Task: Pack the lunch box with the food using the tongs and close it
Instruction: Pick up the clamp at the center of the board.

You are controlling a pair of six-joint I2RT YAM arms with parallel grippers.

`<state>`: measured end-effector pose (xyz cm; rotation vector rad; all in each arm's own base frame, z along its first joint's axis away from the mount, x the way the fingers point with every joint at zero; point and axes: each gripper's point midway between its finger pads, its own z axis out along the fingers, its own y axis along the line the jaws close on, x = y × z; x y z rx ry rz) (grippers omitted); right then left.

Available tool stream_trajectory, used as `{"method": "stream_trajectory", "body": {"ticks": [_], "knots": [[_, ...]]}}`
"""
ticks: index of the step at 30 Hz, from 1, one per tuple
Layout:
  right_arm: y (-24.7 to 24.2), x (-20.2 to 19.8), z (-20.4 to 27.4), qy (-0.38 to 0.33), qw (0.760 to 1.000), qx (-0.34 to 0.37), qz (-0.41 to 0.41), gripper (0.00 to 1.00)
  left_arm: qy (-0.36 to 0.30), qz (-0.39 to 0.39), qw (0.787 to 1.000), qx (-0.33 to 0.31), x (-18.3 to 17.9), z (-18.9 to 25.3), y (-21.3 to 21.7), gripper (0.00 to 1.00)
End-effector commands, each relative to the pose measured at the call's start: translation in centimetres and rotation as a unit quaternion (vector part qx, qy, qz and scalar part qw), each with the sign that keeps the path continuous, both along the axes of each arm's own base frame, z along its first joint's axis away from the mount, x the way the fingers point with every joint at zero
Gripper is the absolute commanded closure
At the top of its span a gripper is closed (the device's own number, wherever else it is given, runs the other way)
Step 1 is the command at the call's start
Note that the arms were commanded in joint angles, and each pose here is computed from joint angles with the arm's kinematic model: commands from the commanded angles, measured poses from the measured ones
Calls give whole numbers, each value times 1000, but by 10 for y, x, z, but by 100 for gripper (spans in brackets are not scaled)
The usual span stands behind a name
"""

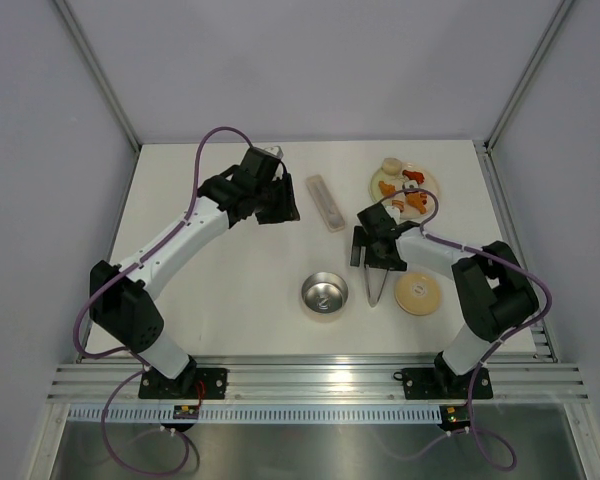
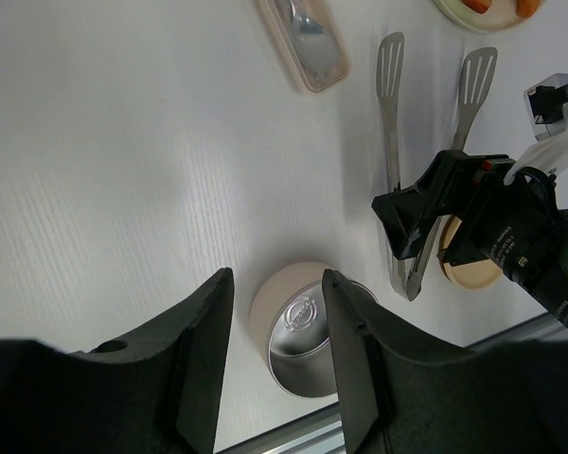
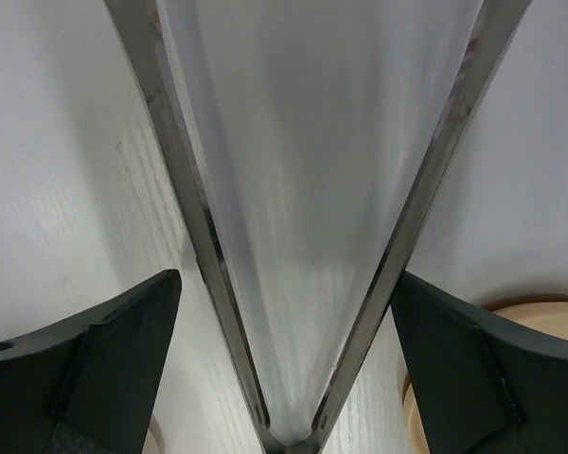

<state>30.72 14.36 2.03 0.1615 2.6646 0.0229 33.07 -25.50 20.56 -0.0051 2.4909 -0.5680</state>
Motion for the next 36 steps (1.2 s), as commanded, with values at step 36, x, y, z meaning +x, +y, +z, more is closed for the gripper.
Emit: {"method": "stream_trajectory", "body": {"ticks": [36], "knots": [[-5, -20, -26, -46, 994, -50, -89, 8, -4, -11, 1000, -22, -5, 4, -3, 54]]}}
